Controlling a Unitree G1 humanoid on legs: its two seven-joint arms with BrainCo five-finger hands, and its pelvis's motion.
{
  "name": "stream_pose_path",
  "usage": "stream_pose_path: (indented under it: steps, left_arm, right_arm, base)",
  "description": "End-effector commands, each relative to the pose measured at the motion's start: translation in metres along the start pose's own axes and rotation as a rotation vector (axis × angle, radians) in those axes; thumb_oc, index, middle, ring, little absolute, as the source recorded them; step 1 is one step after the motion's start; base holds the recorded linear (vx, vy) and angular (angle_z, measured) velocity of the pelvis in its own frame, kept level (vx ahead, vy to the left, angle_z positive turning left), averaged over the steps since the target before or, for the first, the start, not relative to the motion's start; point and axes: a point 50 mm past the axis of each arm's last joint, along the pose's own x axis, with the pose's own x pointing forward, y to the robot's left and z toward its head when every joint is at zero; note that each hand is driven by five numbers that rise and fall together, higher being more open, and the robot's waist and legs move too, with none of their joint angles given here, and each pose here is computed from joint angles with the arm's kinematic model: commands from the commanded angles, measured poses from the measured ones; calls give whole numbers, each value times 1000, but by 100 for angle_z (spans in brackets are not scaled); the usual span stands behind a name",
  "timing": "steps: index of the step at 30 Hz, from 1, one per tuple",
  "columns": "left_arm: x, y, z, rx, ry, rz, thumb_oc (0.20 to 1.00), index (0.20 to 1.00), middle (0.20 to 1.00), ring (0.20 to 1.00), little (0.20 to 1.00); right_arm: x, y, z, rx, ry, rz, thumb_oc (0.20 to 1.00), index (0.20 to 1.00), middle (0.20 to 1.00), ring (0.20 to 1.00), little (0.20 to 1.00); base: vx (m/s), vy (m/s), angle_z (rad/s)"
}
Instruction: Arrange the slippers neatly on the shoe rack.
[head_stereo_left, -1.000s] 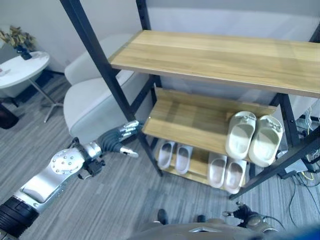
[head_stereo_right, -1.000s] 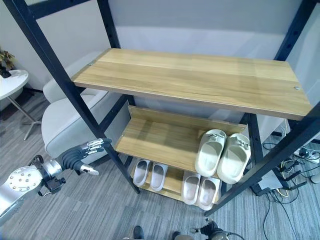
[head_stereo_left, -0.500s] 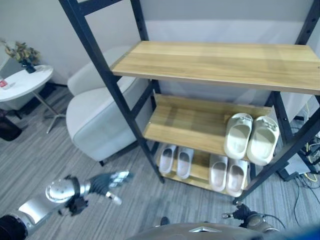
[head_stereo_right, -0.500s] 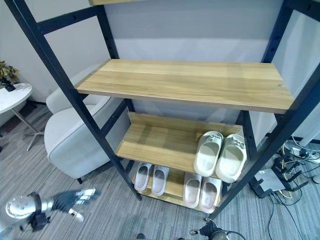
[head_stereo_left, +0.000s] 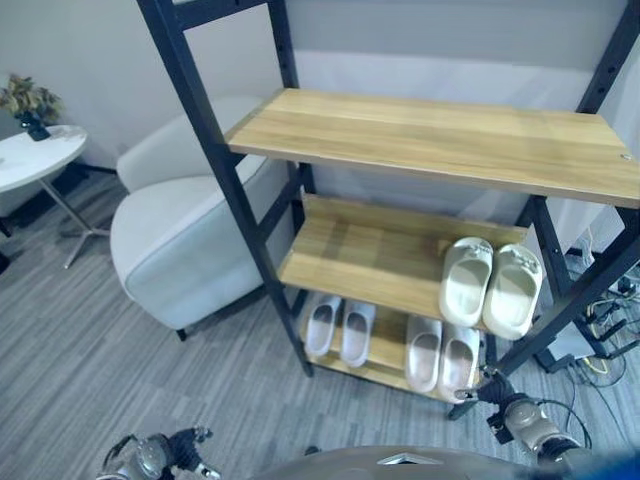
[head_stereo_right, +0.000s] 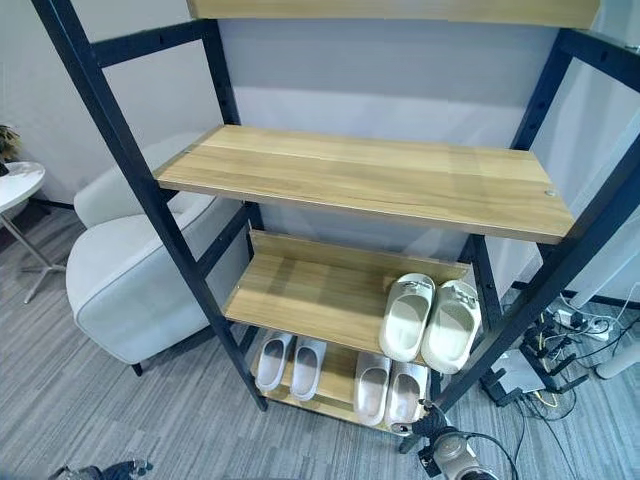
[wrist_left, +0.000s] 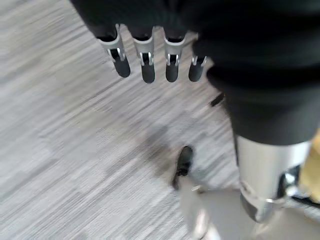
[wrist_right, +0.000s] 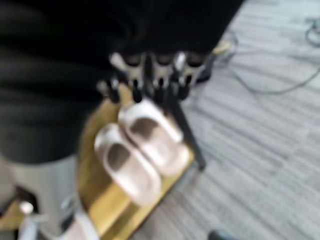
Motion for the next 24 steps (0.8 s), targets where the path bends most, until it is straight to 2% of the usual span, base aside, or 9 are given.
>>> stream_pose_path:
  steps: [1, 7, 8, 12, 14, 16, 17, 20, 24]
  left_arm:
    - [0, 27, 3, 63, 57, 135, 1000, 1000, 1000, 1000, 1000]
    - [4, 0, -6, 77, 123, 67, 1000, 1000, 1000, 1000, 1000]
    - [6, -10, -1, 55, 102, 57, 1000, 1000, 1000, 1000, 1000]
    - [8, -14, 5, 33, 92, 64, 1000, 1000, 1000, 1000, 1000]
    - [12, -26, 24, -25, 11, 66, 1000, 1000, 1000, 1000, 1000]
    - [11, -25, 21, -31, 17, 78, 1000, 1000, 1000, 1000, 1000]
    - [10, -18, 19, -28, 12, 96, 1000, 1000, 1000, 1000, 1000]
    - [8, -14, 19, -52, -3, 120, 1000, 1000, 1000, 1000, 1000]
    - [8, -20, 27, -68, -58, 126, 1000, 1000, 1000, 1000, 1000]
  right_arm:
    - [5, -14, 28, -23, -88, -23, 1000, 1000, 1000, 1000, 1000]
    - [4, 3, 26, -60, -79, 51, 1000, 1000, 1000, 1000, 1000]
    - [-5, 32, 25, -90, -143, 109, 1000, 1000, 1000, 1000, 1000]
    - [-8, 51, 13, -102, -90, 177, 1000, 1000, 1000, 1000, 1000]
    - [-24, 82, -12, -59, -70, 279, 1000, 1000, 1000, 1000, 1000]
    - [-28, 86, -16, -62, -72, 298, 1000, 1000, 1000, 1000, 1000]
    - [-36, 83, 13, -136, -258, 321, 1000, 1000, 1000, 1000, 1000]
    - [-49, 67, 22, -214, -373, 310, 1000, 1000, 1000, 1000, 1000]
    - [-50, 56, 8, -302, -364, 279, 1000, 1000, 1000, 1000, 1000]
  base:
    - [60, 20, 0]
    - [40, 20, 0]
    - [12, 52, 4]
    - [-28, 65, -4]
    - [-66, 117, 0]
    - [-15, 40, -20]
    - [-6, 35, -32]
    - [-2, 9, -29]
    - [0, 0, -2]
